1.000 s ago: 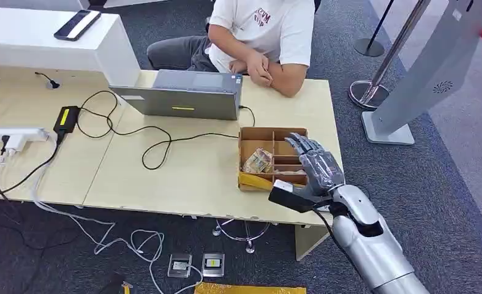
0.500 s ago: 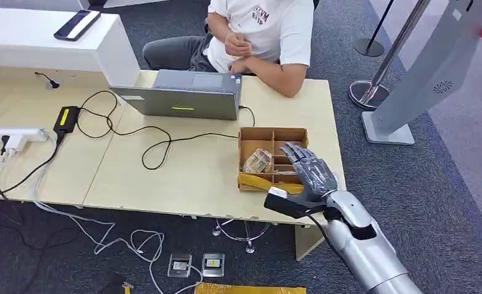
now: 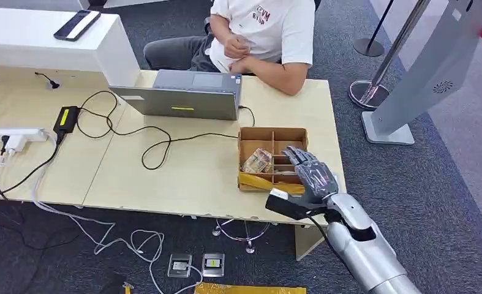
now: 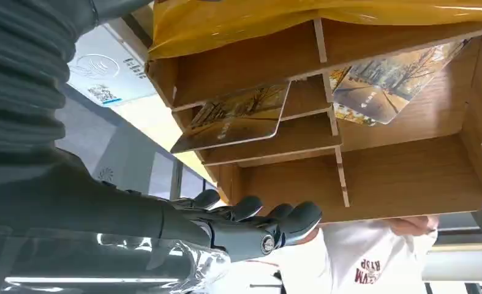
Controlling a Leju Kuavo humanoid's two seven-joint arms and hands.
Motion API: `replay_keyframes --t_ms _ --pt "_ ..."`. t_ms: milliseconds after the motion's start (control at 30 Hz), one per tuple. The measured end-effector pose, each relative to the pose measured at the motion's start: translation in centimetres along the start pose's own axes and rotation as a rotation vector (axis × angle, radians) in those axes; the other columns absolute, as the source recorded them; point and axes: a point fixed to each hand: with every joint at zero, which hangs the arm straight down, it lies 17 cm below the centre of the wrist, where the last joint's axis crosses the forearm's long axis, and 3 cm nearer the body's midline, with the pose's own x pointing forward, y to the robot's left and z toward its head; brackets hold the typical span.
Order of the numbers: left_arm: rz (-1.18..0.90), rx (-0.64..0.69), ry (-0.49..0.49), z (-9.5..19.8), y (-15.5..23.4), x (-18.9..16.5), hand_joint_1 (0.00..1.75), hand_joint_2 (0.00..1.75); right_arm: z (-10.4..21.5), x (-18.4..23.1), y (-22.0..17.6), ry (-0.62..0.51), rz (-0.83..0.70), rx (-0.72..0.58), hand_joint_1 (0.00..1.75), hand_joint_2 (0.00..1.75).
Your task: Pass the card to the sensor for recognition and then transmit it.
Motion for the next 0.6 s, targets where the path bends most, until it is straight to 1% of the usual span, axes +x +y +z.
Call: replay_keyframes --t_ms 600 --pt "0.0 0.0 0.0 0.0 0.0 0.0 0.0 0.0 0.2 -0.43 0.97 0.011 -0.003 0.02 0.0 1.75"
